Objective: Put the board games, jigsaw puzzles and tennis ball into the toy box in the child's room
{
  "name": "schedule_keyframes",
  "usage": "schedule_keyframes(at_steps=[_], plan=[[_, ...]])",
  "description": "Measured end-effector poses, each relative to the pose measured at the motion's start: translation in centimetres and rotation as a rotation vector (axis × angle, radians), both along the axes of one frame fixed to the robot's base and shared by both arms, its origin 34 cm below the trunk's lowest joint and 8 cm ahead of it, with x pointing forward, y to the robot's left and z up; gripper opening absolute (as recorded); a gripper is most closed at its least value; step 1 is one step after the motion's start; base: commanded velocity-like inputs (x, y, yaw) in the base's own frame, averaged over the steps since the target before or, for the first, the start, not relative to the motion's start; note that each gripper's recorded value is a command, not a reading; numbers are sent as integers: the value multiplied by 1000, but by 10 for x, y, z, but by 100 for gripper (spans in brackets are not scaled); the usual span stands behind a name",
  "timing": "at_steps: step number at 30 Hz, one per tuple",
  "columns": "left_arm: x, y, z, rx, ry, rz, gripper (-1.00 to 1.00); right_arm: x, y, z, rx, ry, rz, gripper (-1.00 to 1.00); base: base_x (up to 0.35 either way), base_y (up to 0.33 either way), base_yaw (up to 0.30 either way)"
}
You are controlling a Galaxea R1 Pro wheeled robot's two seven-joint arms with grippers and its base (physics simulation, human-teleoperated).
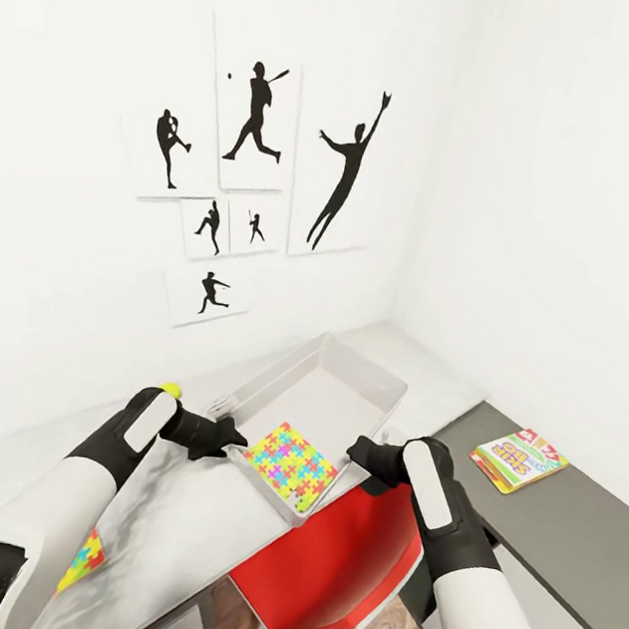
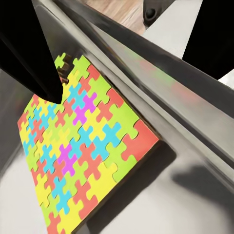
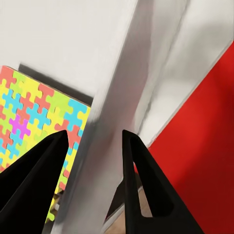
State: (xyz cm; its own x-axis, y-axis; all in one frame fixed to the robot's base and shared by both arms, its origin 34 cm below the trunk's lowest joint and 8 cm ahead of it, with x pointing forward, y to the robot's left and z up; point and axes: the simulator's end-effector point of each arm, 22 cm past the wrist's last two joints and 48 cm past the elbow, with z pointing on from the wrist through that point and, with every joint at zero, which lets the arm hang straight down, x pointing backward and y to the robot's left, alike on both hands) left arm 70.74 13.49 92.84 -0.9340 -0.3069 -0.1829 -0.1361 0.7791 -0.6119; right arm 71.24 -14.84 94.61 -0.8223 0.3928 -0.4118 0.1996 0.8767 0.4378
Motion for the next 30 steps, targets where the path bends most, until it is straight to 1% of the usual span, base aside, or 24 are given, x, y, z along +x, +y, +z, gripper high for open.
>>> schedule_keyframes(at_steps=[17, 30], plan=[[-2, 1, -11, -2, 20, 3, -100, -1, 1, -10, -4, 18, 3, -100, 0, 18, 0], [-2, 1, -12, -2, 22, 3, -100, -1, 1, -11, -4, 19, 2, -100, 0, 0, 0]])
